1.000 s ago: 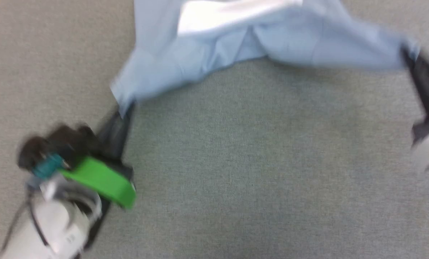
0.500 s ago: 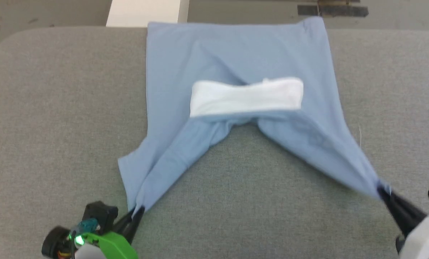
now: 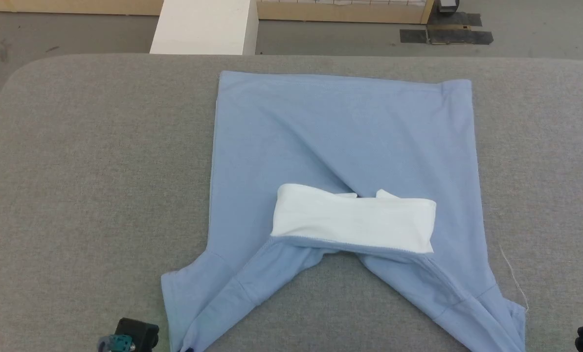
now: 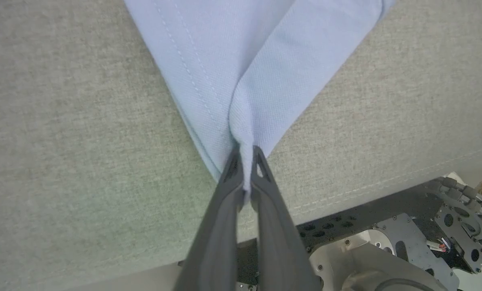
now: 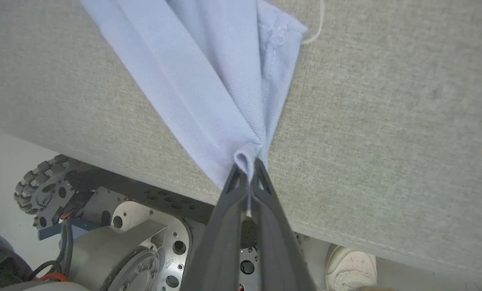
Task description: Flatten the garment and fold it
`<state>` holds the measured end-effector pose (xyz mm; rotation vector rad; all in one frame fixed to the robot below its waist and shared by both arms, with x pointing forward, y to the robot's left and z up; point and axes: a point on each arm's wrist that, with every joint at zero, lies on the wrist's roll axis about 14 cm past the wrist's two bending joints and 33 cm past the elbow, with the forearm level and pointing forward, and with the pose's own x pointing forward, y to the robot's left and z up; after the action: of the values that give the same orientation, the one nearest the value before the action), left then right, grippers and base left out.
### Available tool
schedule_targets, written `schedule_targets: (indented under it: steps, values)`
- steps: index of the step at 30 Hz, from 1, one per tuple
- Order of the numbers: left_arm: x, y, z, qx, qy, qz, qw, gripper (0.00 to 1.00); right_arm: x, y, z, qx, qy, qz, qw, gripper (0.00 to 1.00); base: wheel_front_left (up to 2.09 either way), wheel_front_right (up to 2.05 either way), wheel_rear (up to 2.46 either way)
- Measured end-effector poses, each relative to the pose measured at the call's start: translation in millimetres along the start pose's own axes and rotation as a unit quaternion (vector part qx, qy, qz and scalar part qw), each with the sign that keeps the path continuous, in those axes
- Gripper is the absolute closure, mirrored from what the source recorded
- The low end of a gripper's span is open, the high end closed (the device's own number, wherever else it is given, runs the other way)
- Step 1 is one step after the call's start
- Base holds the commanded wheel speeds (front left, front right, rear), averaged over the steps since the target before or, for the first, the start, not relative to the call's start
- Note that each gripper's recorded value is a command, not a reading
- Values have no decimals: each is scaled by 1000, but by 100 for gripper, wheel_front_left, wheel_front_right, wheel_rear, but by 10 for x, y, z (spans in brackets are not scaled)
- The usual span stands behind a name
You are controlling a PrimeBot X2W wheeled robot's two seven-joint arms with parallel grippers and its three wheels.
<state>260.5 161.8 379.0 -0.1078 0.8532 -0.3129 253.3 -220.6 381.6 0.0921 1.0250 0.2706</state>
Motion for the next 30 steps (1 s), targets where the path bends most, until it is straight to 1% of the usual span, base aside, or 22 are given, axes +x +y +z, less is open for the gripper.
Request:
schedule_targets:
  steps: [6,9,10,11,14,17,18,21,23,25,27,30]
  values:
    - [-22,1,-44,-5,21,4,1000,100,16,-7,-22,8,6,-2,1000,100,0,0,0]
    - [-23,44,12,-3,14,14,1000,100,37,2,-22,10,7,-1,1000,100,0,0,0]
    - [-18,55,66,-5,4,16,1000,100,49,-2,11,9,0,-2,1000,55,0,0,0]
    - [-13,62,96,-6,0,18,1000,100,58,-9,45,10,-7,-4,1000,0,0,0,0]
    - [9,34,188,-6,-13,14,1000,100,104,5,245,6,-36,-1,999,0,0,0,0]
    - [34,-23,324,-5,-33,8,999,100,96,63,675,3,-94,15,995,0,0,0,0]
    - [42,-35,382,-3,-41,6,999,100,70,72,877,-3,-120,19,993,0,0,0,0]
    - [62,-69,567,6,-65,4,998,100,-50,5,1510,-39,-198,7,979,0,0,0,0]
    - [83,-92,702,17,-83,3,996,100,-141,-78,1955,-88,-243,-19,966,0,0,0,0]
    - [109,-115,808,22,-96,-1,995,100,-181,-116,2310,-109,-278,-33,954,0,0,0,0]
    - [141,-139,900,26,-106,-6,994,100,-144,-134,2607,-121,-295,-40,947,0,0,0,0]
    - [202,-142,993,36,-115,-6,993,100,-43,-222,2974,-124,-305,-59,943,0,0,0,0]
